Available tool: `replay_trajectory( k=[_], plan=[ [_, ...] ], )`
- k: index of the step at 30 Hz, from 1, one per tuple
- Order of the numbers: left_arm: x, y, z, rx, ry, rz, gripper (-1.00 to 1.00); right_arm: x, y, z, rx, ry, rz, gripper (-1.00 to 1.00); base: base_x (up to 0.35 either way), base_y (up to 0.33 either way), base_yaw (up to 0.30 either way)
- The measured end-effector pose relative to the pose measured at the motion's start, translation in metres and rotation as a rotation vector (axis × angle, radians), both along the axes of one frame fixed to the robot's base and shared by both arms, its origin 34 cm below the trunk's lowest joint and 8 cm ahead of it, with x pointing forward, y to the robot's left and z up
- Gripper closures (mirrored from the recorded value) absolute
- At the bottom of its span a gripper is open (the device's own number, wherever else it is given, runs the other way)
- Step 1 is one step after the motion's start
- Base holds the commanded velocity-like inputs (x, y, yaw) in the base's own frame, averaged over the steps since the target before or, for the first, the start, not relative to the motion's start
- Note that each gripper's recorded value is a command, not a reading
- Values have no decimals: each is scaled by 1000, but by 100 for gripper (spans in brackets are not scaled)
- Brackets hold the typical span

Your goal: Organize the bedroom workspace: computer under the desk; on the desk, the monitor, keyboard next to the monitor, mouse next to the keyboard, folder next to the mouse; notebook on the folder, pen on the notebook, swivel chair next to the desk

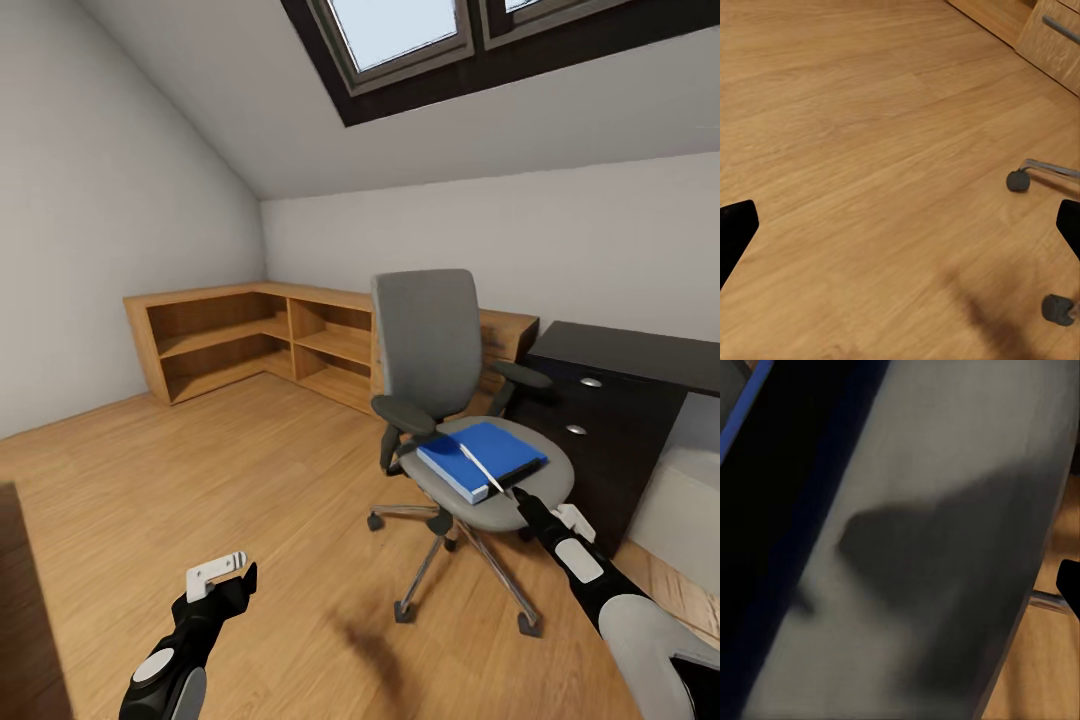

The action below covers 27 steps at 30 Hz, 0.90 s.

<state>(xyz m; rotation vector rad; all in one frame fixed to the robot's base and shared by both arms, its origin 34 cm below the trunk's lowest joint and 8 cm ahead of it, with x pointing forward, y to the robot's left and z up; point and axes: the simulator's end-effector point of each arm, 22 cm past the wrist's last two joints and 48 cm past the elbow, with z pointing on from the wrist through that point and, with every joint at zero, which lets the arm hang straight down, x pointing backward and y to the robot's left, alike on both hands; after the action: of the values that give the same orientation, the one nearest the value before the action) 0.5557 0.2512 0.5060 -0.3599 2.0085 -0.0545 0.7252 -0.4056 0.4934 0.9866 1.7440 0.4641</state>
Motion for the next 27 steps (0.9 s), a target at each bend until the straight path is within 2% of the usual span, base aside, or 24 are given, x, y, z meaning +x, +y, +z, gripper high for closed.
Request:
replay_trajectory(
  k=[8, 13, 16, 21, 27],
  plan=[
    [0, 0, 0, 0, 0, 0, -100, 1, 0, 2, 1, -4, 1, -100, -5, 0, 0],
    [0, -1, -1, 0, 4, -2, -100, 0, 0, 0, 4, -1, 0, -100, -292, -17, 0],
    [0, -8, 0, -2, 0, -20, -100, 2, 4, 4, -1, -15, 15, -100, -78, -266, 0],
    [0, -10, 0, 0, 1, -25, -100, 2, 6, 2, 4, -13, 20, -100, -2, -226, 26],
    [0, -10, 0, -1, 1, -24, -100, 2, 6, 2, 4, -13, 21, -100, 0, -209, 228]
  ],
)
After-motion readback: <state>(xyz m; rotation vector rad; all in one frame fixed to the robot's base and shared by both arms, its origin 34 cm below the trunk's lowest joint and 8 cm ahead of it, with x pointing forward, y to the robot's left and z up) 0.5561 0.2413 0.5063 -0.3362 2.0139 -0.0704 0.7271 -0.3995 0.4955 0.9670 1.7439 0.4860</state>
